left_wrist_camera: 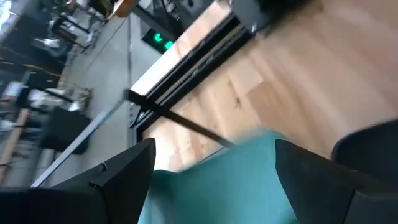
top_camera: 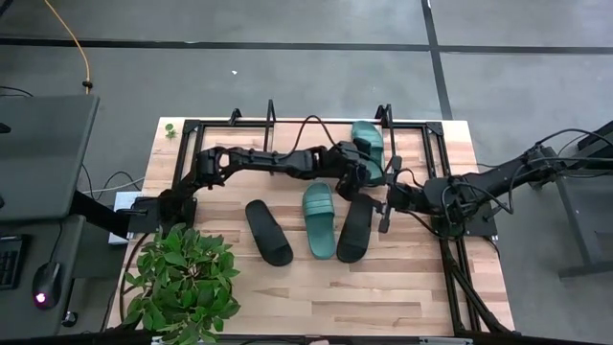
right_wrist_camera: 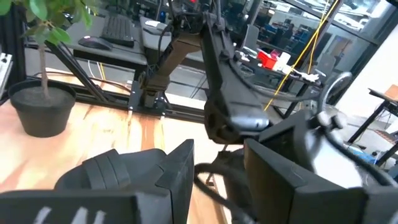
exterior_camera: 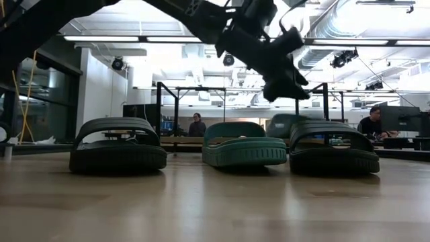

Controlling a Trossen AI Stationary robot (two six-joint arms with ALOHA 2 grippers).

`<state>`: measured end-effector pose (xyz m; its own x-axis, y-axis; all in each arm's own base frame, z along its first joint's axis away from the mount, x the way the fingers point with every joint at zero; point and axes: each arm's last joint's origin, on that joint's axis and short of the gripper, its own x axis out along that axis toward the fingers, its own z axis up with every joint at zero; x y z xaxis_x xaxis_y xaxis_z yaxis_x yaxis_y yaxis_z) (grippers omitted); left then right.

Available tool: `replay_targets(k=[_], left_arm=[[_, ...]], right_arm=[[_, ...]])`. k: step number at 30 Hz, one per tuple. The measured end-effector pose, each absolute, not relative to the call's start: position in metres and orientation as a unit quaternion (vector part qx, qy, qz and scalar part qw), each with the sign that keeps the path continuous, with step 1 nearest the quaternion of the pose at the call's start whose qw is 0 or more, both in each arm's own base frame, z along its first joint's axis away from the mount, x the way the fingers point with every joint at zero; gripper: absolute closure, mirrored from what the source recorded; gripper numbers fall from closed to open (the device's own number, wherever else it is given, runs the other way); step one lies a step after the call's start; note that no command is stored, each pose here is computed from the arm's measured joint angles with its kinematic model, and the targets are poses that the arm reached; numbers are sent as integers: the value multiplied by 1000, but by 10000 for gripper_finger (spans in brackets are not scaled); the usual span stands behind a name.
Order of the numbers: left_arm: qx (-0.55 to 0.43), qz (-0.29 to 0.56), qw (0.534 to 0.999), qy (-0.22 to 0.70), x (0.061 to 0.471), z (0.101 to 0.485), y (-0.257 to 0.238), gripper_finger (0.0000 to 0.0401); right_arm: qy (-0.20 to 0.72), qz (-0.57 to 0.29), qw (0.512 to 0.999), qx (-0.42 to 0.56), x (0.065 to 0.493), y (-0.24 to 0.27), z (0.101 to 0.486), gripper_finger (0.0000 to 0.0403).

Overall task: Pick and place slides into the shelf
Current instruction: Put the bottom green slides on the shelf

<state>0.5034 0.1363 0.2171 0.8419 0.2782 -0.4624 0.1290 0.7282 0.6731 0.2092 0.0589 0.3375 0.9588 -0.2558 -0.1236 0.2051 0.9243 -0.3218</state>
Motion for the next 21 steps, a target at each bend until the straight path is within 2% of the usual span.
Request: replay_targets(k=[6,14,21], left_arm=[[343,29,893,288,503,220,135,90],[356,83,868,336,499,217,139,90],[348,106,866,343,488,242,140,90]], right_arm=[[82,-112,979,-149,209,59,337,273],[95,-113,976,-160,209,59,335,273],[102,-136,972,-162,203,55,336,273]])
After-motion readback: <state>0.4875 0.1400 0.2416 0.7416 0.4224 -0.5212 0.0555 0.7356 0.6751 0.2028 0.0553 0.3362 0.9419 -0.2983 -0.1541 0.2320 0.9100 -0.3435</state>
